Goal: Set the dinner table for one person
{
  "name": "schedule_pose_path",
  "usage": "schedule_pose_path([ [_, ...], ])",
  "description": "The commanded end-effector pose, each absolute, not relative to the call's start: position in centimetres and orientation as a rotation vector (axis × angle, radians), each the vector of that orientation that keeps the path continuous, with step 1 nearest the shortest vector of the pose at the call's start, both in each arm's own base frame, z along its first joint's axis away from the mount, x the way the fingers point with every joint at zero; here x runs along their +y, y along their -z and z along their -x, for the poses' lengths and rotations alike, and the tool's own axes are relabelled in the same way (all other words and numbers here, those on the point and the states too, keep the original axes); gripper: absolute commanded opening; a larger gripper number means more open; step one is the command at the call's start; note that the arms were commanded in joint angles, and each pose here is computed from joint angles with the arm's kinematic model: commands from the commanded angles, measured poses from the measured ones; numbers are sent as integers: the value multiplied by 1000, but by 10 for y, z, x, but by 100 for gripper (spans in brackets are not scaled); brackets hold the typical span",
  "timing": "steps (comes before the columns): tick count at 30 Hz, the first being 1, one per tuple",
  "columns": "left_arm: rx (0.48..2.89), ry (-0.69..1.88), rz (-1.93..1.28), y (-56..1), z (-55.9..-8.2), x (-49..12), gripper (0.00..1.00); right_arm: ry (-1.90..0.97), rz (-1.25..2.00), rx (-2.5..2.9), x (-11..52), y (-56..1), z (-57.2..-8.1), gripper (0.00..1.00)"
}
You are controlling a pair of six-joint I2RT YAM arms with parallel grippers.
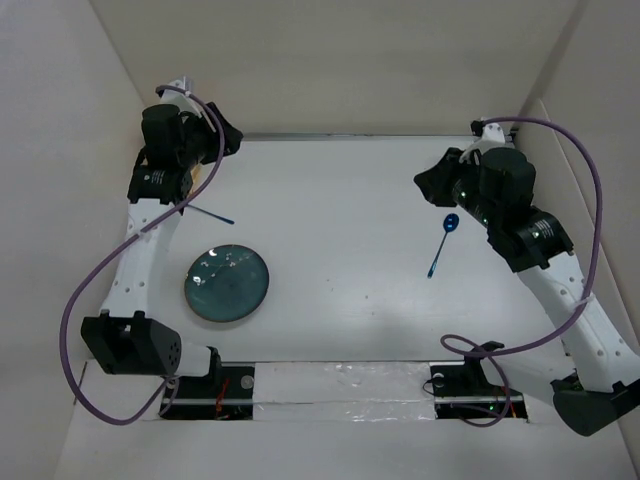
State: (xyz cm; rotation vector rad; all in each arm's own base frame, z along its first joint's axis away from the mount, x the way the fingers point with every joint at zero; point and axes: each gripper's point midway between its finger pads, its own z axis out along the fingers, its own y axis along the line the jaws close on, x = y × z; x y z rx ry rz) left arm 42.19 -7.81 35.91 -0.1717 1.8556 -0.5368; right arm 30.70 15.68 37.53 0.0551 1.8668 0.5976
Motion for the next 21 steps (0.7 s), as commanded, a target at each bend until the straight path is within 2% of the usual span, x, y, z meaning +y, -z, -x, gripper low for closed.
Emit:
schedule_pose_path([
  [1, 1818, 402, 227, -386, -424, -54, 53, -658, -22, 1829, 162, -380, -311, 10],
  [3, 1806, 351, 227, -401, -430, -47, 52, -689, -14, 1844, 167, -372, -310, 0],
  [6, 1837, 257, 268, -394, -452, -33, 44, -720, 4, 1860, 174, -362, -310, 0],
  [7, 1802, 231, 264, -410, -458, -29, 37, -730, 7, 1858, 176, -362, -310, 0],
  [8, 1833, 180, 298, -395, -477, -21, 20, -743, 15, 1856, 178, -361, -310, 0],
  [9, 1810, 165, 299, -408, -485, -19, 10, -748, 17, 1854, 179, -360, -311, 0],
  [10, 1874, 64, 335, -374, -521, -6, 0, -751, 13, 1858, 181, -358, -314, 0],
  [12, 1857, 39, 347, -385, -528, -2, 0, -751, 14, 1863, 181, -356, -314, 0],
  [15, 1888, -47, 398, -353, -562, 15, 3, -750, 16, 1888, 182, -347, -313, 0],
  [16, 1890, -66, 414, -345, -568, 18, 15, -743, 20, 1895, 181, -346, -313, 0],
  [21, 1940, -148, 453, -283, -603, 28, 35, -694, 16, 1917, 175, -342, -315, 0],
])
